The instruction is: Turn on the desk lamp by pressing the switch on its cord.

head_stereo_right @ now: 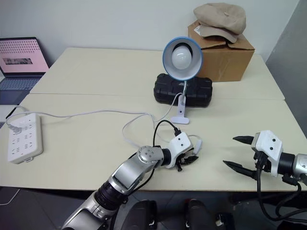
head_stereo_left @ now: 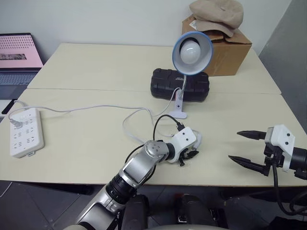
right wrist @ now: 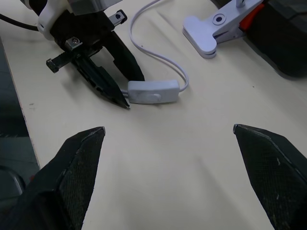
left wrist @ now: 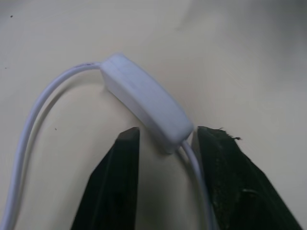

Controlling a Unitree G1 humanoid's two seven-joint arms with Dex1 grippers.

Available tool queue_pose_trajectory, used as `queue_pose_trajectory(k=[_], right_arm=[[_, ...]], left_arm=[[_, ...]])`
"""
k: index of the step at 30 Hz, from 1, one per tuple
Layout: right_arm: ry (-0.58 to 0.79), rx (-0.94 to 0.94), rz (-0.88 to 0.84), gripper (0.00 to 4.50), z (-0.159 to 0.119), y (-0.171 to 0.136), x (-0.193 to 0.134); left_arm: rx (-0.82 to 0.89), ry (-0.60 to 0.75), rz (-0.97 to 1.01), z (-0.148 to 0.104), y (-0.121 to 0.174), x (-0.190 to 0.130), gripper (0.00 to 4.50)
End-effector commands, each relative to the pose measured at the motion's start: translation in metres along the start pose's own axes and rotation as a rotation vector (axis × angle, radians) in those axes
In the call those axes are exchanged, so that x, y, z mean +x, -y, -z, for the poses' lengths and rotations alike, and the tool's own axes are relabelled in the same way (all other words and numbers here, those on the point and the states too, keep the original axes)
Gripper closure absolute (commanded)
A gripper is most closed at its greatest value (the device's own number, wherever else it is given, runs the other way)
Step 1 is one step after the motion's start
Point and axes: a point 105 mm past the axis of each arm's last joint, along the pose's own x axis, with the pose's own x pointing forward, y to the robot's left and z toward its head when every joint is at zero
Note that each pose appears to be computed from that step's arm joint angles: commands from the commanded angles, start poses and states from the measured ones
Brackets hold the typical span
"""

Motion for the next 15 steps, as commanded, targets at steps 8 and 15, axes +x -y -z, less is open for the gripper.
queue_pose_trajectory(k=[8,15], right_arm=[[0.032,-0.041,-0.006,0.00,-0.013,-0.001,0.006],[0.069,-0.065,-0.065,0.00,-0.033,-0.007,0.019]], left_arm=[[0.035,0.043,-0.055,-0.004,-0.029,-0.031,4.10],[0.114,0.135,0.084,-0.012,-0.043,-0.087,4.10]])
